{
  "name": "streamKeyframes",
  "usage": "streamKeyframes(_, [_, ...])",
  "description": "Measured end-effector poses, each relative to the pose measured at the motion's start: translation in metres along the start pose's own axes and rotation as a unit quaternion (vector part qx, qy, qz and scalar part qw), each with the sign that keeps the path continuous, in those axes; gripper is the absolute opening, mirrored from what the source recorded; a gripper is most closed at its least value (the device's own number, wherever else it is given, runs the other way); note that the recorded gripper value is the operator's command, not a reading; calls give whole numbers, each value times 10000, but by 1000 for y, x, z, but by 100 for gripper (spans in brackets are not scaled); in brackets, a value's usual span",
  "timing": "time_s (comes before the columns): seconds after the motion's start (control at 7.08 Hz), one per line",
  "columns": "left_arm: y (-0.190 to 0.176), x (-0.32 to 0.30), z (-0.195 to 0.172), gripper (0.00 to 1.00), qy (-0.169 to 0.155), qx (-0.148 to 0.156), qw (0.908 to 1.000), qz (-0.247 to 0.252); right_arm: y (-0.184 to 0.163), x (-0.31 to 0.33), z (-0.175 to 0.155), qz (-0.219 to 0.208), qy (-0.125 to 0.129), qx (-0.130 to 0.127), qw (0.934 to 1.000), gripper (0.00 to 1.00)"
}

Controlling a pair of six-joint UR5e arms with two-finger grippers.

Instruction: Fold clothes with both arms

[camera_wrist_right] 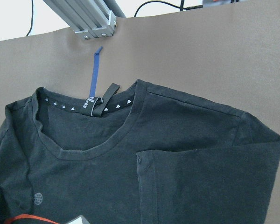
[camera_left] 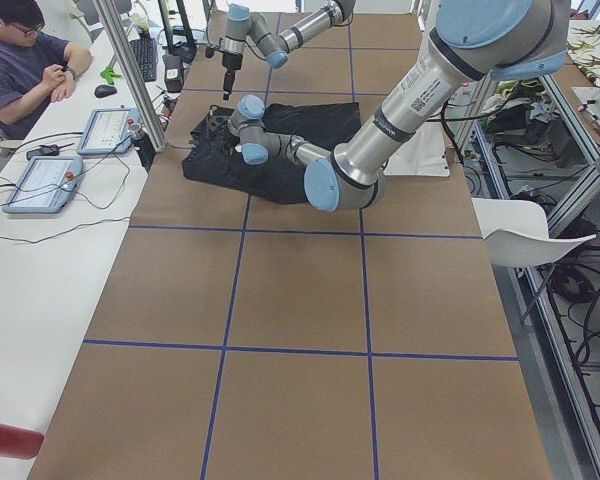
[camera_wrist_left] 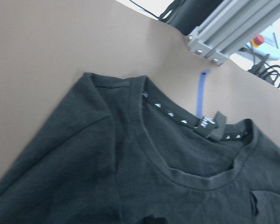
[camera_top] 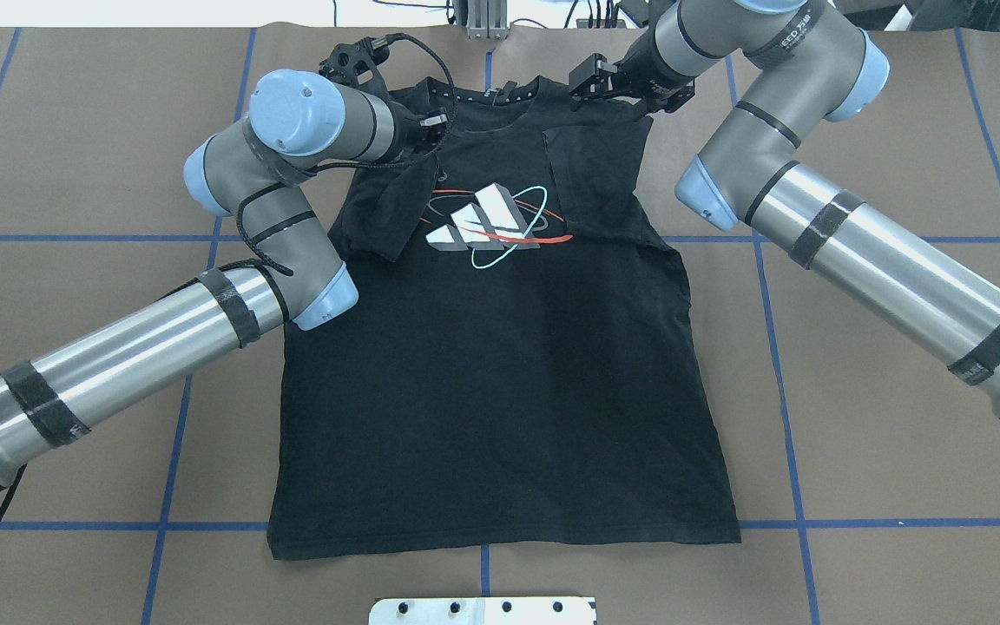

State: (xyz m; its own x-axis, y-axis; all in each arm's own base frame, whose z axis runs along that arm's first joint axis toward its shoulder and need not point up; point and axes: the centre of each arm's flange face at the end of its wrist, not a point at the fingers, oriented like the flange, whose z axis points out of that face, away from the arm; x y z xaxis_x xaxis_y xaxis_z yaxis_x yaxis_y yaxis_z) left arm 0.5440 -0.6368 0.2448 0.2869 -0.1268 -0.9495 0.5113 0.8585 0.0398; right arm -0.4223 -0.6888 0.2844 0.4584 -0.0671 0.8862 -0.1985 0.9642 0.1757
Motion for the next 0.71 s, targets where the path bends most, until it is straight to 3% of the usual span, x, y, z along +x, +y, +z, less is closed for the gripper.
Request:
streamKeyframes(0.28, [16, 18, -8, 0, 194, -76, 9998, 61, 4, 8, 5, 3, 46, -32, 10000, 100])
streamKeyframes(0.42, [24, 24, -11, 65, 278, -117, 9995, 90, 7, 10, 7, -4, 56, -43, 10000, 100])
streamKeyframes(0.57, [32, 28, -13, 100, 333, -161, 9992, 118, 9, 10, 9, -8, 66, -48, 10000, 100])
streamKeyframes(0.71, [38, 30, -13, 100, 358, -195, 9991, 139, 10, 12, 10, -7, 76, -49, 10000, 100])
